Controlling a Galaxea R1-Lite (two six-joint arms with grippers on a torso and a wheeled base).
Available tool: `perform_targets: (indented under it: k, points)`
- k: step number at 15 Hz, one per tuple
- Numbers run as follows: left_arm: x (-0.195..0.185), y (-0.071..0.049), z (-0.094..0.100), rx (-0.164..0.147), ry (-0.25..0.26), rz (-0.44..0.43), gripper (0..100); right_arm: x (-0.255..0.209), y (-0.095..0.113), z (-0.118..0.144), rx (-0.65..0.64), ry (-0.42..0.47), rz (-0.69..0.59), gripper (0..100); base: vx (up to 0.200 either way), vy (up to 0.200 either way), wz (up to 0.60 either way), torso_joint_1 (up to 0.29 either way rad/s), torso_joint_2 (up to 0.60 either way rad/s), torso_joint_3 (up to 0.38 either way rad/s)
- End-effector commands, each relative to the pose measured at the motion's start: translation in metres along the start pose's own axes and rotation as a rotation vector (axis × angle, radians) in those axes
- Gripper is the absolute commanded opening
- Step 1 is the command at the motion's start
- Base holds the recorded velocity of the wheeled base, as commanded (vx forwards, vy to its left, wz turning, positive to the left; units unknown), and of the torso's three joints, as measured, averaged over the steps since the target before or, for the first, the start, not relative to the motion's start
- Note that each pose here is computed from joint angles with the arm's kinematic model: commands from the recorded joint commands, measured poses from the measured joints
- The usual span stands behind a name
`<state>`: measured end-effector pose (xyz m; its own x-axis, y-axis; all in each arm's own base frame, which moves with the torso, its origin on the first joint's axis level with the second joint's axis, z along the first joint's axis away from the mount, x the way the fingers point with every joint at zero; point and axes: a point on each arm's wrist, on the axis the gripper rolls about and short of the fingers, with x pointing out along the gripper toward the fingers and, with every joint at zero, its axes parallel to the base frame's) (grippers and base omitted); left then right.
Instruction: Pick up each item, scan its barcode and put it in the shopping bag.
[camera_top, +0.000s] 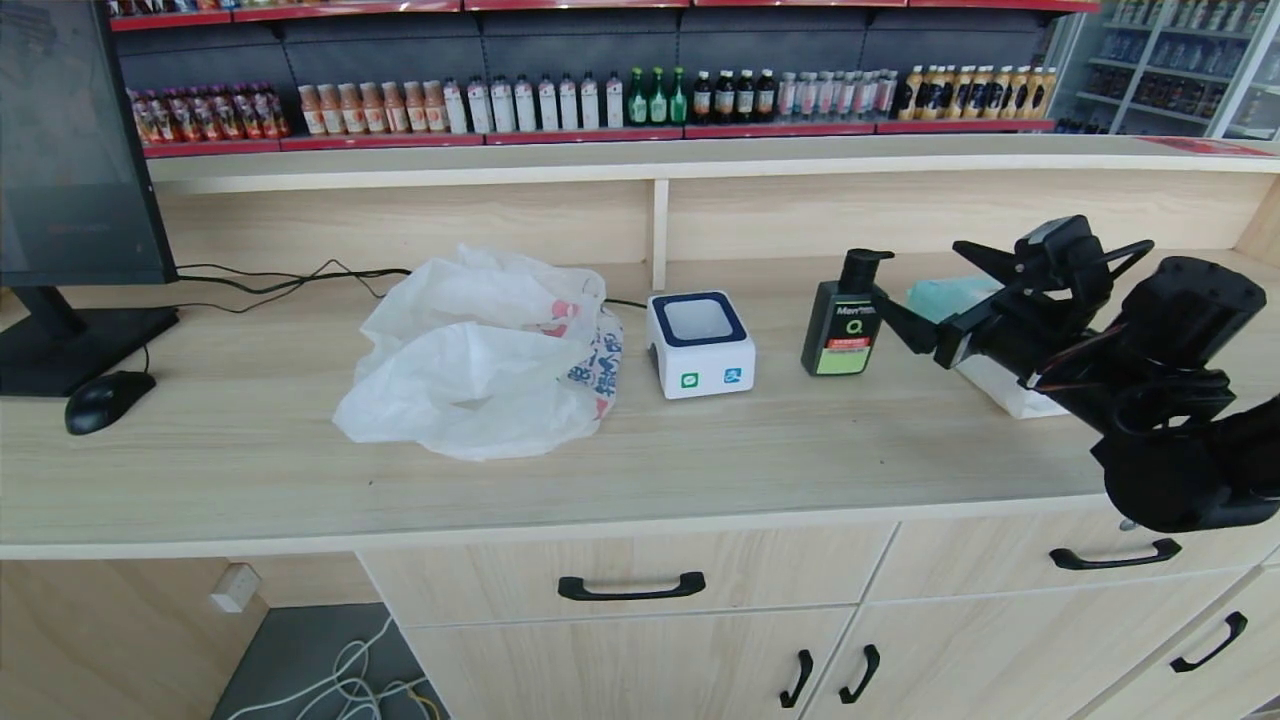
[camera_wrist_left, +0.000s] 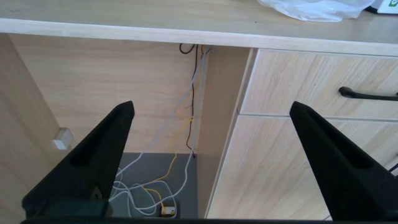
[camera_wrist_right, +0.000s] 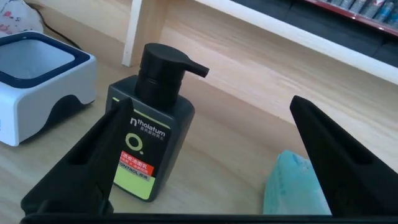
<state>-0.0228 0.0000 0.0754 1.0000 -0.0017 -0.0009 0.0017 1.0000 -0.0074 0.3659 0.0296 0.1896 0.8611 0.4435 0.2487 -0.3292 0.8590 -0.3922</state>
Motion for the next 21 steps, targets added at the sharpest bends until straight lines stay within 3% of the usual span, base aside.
perform_targets:
  k: [1,16,21]
  points:
    - [0.000,0.000,0.000,0.000,-0.001,0.000,100,0.002,0.001,-0.007,0.006,0.013,0.004,100,0.000,0.000,0.00,0.000,0.00,0.000]
    - [0.000,0.000,0.001,0.001,-0.005,0.000,100,0.002,-0.008,-0.017,0.011,0.029,-0.028,100,0.000,0.000,0.00,0.000,0.00,0.000]
    - [0.000,0.000,0.001,0.001,-0.007,0.000,100,0.005,-0.007,-0.022,0.043,0.050,-0.095,100,0.000,0.000,0.00,0.000,0.00,0.000]
